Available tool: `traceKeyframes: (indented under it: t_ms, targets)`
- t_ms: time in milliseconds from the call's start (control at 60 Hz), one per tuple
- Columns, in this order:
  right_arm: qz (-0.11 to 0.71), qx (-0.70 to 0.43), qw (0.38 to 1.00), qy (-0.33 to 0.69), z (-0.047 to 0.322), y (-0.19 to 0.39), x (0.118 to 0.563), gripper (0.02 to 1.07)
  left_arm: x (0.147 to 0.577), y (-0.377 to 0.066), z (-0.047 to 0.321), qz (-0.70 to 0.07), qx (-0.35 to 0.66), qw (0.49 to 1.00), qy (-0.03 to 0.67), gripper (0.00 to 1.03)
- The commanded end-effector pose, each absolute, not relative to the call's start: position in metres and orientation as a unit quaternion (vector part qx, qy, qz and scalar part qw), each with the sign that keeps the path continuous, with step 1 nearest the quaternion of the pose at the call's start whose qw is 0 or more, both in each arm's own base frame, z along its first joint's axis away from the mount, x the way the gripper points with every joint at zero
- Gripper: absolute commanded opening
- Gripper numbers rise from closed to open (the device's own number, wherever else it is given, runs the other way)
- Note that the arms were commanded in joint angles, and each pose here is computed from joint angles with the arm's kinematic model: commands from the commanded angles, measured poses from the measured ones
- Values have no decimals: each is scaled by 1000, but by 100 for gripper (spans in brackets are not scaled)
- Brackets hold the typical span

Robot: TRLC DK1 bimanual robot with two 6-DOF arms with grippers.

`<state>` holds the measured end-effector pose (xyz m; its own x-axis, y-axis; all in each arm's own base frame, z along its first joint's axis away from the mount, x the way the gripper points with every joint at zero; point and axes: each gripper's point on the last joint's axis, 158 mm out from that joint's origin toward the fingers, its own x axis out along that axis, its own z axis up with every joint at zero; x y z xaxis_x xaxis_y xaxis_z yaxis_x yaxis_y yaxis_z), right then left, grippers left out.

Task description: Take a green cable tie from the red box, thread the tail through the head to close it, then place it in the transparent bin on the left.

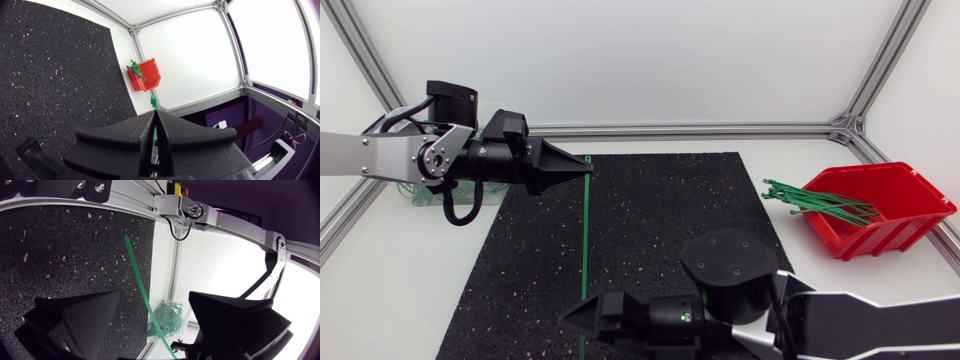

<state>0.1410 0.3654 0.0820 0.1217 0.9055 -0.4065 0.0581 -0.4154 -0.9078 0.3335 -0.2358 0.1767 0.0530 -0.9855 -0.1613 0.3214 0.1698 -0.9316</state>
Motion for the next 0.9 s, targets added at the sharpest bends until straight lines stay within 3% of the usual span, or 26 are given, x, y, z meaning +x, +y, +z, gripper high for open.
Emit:
traceKeyframes:
  t_ms: [0, 183, 417, 517, 800, 883]
  targets:
    - [550, -644, 371, -381, 69, 363, 131, 101, 337, -239, 178, -530, -375, 615, 448, 4]
    - [552, -641, 369, -385, 67, 365, 128, 83, 336, -238, 176, -529, -375, 615, 448, 4]
    - [551, -643, 371, -382, 67, 366, 127, 43, 333, -238, 177, -531, -373, 615, 447, 4]
    - [550, -646, 370, -379, 64, 365, 126, 31, 331, -238, 177, -533, -372, 615, 446, 4]
    - [555, -643, 374, -373, 63, 363, 118, 30, 328, -237, 183, -535, -370, 617, 442, 4]
    - [554, -644, 375, -370, 62, 362, 119, 20, 327, -238, 183, -536, -370, 617, 442, 4]
